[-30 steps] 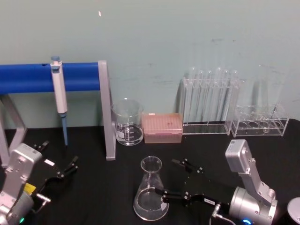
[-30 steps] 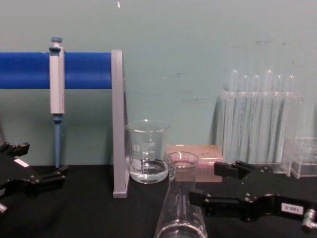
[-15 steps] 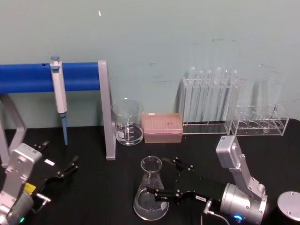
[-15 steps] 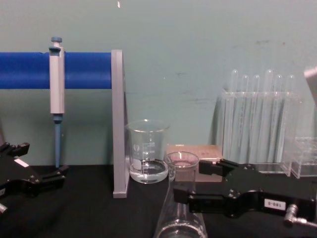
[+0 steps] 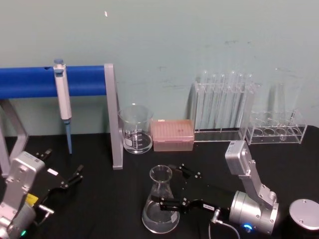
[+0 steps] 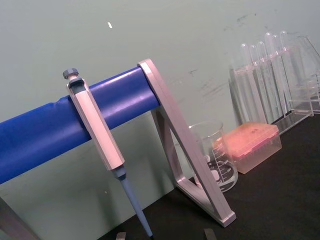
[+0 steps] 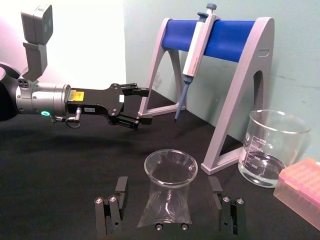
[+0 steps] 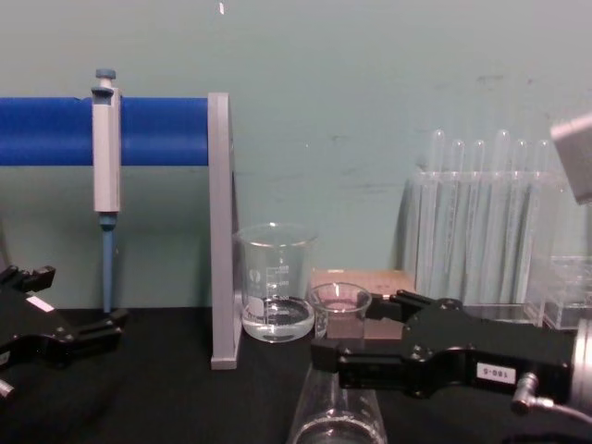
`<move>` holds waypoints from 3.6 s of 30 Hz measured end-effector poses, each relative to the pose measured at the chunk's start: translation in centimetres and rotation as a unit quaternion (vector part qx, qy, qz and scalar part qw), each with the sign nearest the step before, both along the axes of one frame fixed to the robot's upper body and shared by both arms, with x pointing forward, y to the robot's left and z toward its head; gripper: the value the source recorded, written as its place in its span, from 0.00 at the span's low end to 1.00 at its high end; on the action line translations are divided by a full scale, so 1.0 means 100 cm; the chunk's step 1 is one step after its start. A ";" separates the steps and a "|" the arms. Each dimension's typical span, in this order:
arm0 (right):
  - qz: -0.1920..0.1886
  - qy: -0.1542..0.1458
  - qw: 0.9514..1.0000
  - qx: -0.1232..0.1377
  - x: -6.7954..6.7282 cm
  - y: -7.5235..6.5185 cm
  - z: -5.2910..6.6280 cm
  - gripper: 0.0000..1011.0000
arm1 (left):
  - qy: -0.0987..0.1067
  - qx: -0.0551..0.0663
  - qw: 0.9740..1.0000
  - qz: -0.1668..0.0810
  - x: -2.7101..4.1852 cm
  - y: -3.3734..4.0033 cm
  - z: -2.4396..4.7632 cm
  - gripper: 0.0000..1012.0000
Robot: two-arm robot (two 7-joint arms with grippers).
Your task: Grasp the erlenmeyer flask with one hand, shake it three times, then place it back.
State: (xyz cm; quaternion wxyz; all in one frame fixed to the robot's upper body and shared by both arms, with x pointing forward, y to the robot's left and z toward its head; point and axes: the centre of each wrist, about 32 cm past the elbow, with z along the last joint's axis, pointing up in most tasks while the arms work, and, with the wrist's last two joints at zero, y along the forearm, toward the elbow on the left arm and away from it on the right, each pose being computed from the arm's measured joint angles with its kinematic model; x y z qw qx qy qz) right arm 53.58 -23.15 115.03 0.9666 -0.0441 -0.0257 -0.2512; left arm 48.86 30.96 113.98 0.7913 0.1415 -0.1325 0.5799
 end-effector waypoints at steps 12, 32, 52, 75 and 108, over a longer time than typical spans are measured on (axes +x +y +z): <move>0.005 -0.002 1.000 0.000 0.004 0.005 0.001 0.99 | 0.000 0.000 1.000 0.000 0.0000 0.0000 0.0000 0.99; 0.002 0.001 1.000 -0.002 0.004 0.006 0.000 0.99 | 0.000 0.000 1.000 0.000 0.0000 0.0000 0.0000 0.99; 0.001 0.001 1.000 -0.002 0.004 0.006 0.000 0.98 | 0.000 0.000 1.000 0.000 0.0000 0.0000 0.0000 0.99; 0.001 0.001 1.000 -0.002 0.004 0.006 0.000 0.44 | 0.000 0.000 1.000 0.000 0.0000 0.0000 0.0000 0.99; 0.003 0.002 1.000 0.010 0.003 0.006 0.001 0.44 | 0.000 0.000 1.000 0.000 0.0000 0.0000 0.0000 0.99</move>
